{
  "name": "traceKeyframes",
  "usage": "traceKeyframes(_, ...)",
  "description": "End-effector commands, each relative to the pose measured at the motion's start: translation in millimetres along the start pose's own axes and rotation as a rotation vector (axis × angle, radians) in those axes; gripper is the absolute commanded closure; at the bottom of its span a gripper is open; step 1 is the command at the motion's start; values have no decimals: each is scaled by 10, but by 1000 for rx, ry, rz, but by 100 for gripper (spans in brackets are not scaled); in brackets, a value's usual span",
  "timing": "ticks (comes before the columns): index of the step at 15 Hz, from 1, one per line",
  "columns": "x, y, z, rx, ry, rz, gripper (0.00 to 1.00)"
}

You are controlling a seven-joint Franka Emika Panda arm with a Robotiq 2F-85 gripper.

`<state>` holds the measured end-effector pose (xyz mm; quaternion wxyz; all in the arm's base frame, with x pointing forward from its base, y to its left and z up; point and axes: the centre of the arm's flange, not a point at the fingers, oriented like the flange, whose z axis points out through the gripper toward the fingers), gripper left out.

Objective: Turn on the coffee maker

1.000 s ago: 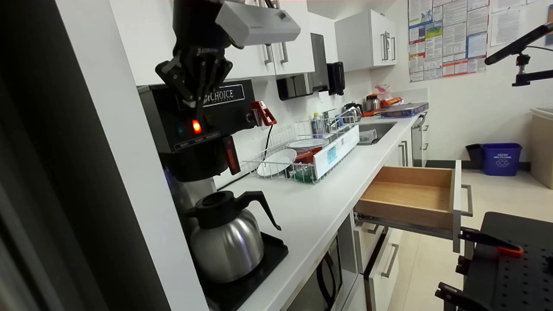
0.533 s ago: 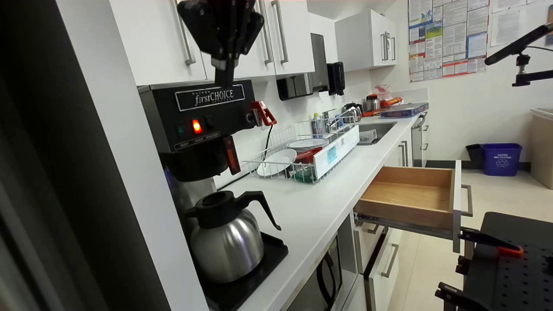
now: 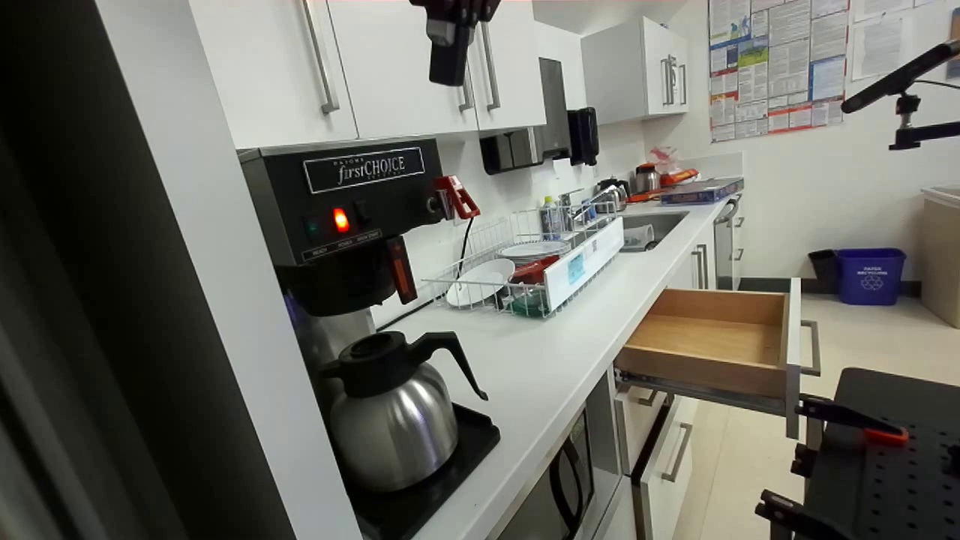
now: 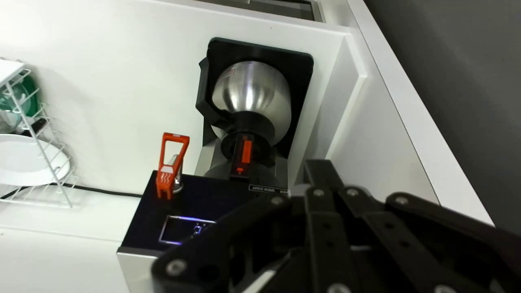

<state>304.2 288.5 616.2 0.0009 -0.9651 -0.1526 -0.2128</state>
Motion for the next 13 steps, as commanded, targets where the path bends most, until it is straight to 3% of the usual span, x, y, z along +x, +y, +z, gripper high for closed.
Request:
traceKeyframes(1, -92, 115, -12, 21, -23, -12, 100)
traceKeyframes(13, -110, 163, 98, 26, -41, -33, 100)
